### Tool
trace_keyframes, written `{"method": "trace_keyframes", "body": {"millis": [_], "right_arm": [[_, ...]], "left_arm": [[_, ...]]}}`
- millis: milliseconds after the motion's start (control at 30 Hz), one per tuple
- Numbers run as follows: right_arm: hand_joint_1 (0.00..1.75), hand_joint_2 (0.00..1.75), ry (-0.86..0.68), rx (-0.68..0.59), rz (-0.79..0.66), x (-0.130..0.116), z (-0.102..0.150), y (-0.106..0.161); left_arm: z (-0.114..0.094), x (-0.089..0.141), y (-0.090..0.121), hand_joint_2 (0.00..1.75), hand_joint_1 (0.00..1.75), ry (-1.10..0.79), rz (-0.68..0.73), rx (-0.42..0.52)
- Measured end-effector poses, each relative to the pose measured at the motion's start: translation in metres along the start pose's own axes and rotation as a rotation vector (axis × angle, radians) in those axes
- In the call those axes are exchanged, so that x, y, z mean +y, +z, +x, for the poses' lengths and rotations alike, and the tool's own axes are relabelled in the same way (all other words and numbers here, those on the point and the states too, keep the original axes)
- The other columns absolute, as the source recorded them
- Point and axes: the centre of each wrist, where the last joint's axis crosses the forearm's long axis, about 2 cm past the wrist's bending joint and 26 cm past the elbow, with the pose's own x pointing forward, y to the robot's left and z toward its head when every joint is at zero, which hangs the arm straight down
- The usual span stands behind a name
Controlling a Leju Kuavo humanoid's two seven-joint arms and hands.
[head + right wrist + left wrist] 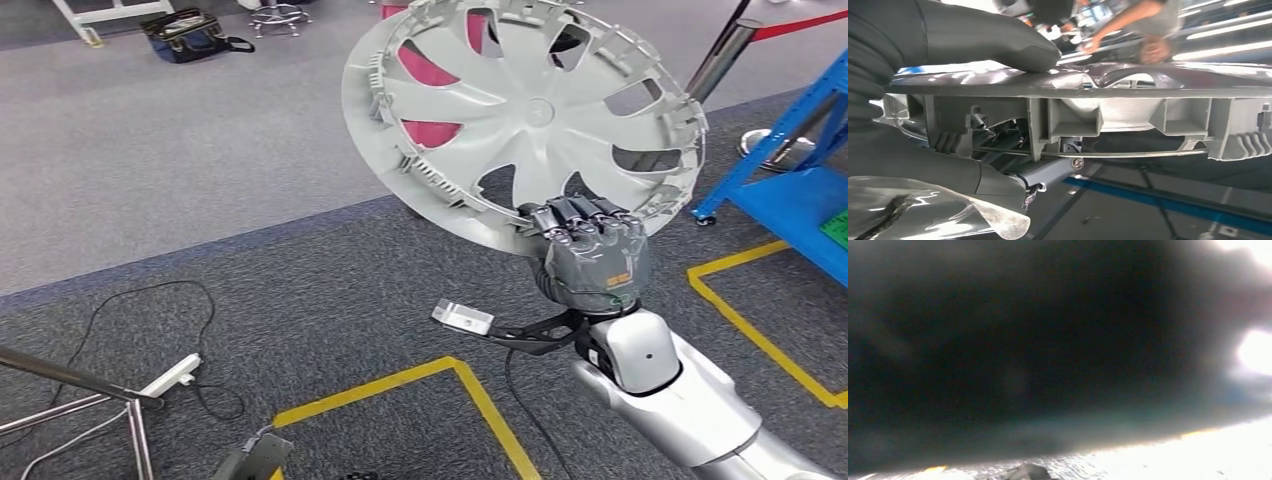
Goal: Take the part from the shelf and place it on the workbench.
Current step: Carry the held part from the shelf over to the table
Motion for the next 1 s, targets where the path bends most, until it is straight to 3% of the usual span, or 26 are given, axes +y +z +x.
{"method": "trace_keyframes", "body": {"millis": [1000], "right_arm": [[1.75,1.75,-0.003,-0.004,0.004,-0.0010,0.0009,0.0035]], "left_arm": [[-0.0022,0.0011,0.0017,0.00,0.00,0.009,0.014,0.014]]}}
